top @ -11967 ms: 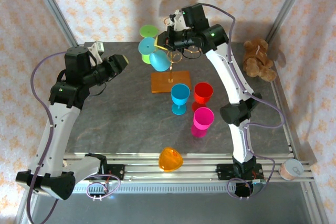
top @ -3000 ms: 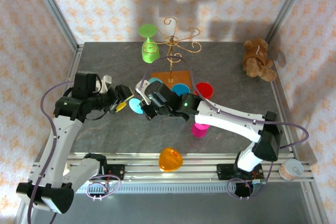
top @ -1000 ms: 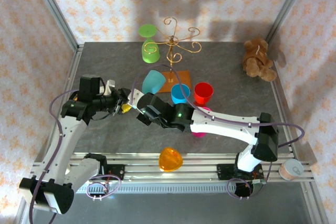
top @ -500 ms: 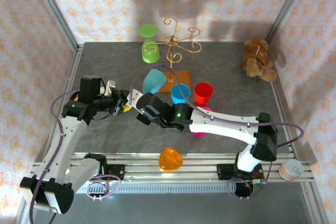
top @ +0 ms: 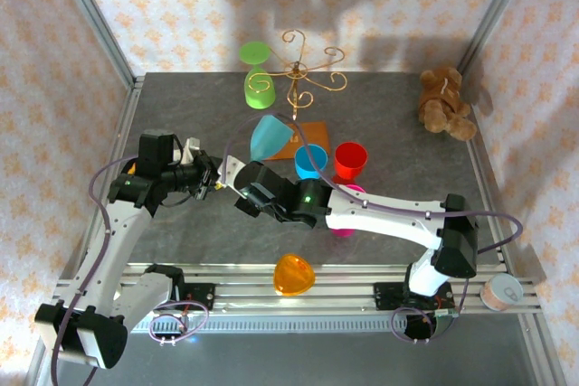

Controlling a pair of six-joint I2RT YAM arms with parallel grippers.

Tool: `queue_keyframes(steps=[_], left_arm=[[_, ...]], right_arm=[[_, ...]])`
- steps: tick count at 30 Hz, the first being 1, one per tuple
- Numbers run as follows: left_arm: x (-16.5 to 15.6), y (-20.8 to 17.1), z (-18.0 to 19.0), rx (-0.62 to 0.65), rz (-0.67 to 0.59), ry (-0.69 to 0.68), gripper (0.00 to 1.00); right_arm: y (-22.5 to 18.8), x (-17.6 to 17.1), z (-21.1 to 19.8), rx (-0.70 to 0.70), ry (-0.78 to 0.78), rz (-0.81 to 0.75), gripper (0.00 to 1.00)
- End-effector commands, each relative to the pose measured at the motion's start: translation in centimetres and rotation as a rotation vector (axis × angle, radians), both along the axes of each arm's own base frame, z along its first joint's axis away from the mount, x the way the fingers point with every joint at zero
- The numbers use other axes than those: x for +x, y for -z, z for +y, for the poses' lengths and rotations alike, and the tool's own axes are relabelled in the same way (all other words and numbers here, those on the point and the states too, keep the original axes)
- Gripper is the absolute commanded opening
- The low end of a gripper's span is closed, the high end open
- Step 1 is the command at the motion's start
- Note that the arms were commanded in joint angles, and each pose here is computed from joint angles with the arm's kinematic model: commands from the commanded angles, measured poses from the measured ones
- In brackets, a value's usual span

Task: Take the wine glass off the wine glass rack

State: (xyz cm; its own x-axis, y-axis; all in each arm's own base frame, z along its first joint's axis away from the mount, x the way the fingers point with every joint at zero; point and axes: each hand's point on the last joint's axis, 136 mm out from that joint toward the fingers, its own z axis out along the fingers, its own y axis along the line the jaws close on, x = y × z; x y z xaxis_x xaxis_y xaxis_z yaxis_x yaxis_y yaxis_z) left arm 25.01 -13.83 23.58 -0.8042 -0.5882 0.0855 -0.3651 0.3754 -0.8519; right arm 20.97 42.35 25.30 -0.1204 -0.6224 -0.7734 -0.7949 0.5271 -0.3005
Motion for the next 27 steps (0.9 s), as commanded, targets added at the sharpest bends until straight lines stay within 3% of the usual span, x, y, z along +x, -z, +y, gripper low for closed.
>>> queue_keyframes(steps=[1,9,21,27], left_arm=[[0.1,0.3,0.1,-0.002,-0.009,0.002,0.12],[-0.1,0.5,0.2,0.0,-0.013,0.002,0.0],[-0.6,0.7,0.3,0.01,-0.047,0.0,0.0],[-0.6,1.1,0.4,0.006,-0.065,-0.007,0.0]], right_arm=[[-2.6,-0.1,0.8,0.059,-0.007,-0.033,0.0],[-3.2,-0.2,0.8,0.07,-0.009,-0.029,0.0],[-4.7,-0.2,0.5,0.119,0.038,0.018,0.01],[-5.2,-0.6,0.2,0.145,0.051,0.06,0.11]])
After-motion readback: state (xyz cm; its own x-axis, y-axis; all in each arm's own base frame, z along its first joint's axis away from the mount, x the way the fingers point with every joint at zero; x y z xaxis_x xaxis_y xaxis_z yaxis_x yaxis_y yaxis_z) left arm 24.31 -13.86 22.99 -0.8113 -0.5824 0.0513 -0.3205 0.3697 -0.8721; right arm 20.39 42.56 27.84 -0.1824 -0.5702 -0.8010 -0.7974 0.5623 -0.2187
